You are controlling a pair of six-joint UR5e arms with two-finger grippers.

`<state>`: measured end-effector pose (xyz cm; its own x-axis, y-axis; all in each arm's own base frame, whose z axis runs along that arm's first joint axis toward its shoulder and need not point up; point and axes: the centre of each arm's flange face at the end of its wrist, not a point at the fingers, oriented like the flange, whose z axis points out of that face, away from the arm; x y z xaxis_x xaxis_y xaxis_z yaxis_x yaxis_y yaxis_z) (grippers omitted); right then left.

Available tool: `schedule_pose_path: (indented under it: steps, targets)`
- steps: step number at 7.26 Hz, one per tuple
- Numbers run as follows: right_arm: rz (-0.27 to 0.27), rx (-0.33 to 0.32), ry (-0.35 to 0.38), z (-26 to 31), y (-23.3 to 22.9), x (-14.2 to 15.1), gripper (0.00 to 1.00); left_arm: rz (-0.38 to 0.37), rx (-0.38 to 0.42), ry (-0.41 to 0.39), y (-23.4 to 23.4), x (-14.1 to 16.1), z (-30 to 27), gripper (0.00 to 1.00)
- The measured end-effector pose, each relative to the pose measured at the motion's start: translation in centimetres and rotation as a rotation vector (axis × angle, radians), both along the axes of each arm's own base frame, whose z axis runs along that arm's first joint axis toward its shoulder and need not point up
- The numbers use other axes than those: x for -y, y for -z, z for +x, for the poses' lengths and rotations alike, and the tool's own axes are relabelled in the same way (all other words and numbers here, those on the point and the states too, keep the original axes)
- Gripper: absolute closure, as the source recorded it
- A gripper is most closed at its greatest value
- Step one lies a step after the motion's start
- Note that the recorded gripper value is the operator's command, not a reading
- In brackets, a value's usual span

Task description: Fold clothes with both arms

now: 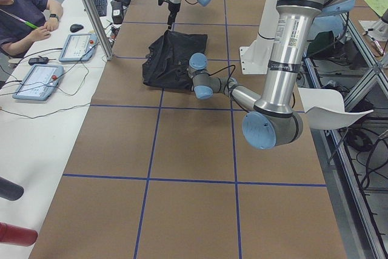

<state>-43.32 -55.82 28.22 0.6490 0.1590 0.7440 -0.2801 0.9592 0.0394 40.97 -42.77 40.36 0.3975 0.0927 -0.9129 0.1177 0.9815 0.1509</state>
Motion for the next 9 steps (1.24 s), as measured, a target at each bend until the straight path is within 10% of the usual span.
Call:
schedule_pose_path:
  steps: [8, 9]
  targets:
    - [0.026, -0.003, 0.023, 0.2, 0.1, -0.2, 0.01, 0.24, 0.353, 0.116, -1.0, 32.5, -2.0, 1.0]
    - [0.026, -0.003, 0.023, 0.2, 0.0, -0.2, 0.01, 0.272, 0.369, 0.111, -1.1, 34.1, -1.6, 0.5]
